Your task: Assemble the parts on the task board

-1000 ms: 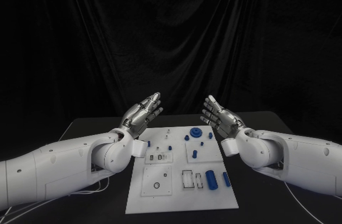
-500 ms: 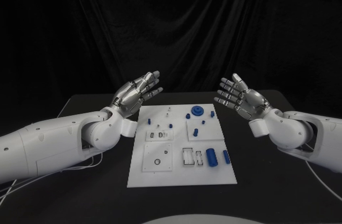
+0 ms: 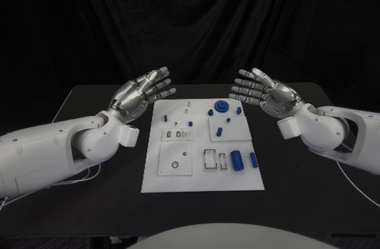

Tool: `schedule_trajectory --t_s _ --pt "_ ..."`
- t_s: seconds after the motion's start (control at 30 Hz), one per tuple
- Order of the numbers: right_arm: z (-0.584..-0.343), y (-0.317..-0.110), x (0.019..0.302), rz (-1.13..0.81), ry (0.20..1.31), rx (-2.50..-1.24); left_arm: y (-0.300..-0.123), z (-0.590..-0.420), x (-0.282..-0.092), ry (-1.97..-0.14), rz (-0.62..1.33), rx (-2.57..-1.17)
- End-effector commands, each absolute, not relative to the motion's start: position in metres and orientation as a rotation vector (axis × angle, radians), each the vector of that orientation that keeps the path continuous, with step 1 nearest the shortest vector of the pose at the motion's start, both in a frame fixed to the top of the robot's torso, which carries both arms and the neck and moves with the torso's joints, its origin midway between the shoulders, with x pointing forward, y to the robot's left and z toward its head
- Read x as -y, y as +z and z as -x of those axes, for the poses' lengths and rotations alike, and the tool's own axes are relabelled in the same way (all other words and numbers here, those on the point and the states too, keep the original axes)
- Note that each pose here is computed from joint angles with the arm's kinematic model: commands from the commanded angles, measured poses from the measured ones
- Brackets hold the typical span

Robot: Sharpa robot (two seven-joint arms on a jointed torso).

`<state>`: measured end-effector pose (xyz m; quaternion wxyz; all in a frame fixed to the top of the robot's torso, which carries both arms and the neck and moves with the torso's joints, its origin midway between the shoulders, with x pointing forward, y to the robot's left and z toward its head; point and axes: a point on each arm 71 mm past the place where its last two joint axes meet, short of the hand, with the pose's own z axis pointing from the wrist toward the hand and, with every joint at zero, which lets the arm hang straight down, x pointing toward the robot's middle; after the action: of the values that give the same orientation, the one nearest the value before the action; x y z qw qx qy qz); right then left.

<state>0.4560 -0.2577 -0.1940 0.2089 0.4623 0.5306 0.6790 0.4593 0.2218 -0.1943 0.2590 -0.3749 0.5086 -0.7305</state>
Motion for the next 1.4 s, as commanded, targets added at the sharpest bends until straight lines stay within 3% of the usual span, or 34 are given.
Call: schedule_trajectory --t_s 0.03,0.4,0.73,1.2,1.4 --pt "-0.455 -0.188 0.260 -1.188 1.842 -1.510 -0.179 -0.454 -0.233 -2.089 0.903 -1.145" --pt "-0.472 -0.142 0.264 -0.851 1.640 -1.587 -0.173 -0.438 -0.256 -2.064 0.919 -1.120" --pt "-0.491 -0.098 0.246 -0.384 1.225 -1.720 -0.168 -0.431 -0.257 -2.080 0.921 -1.116" --pt "-0.498 -0.082 0.206 0.319 0.589 -1.649 -0.157 -0.413 -0.262 -2.093 0.934 -1.087" --pt "-0.500 -0.080 0.197 0.465 0.452 -1.573 -0.155 -0.410 -0.264 -2.096 0.947 -1.078"
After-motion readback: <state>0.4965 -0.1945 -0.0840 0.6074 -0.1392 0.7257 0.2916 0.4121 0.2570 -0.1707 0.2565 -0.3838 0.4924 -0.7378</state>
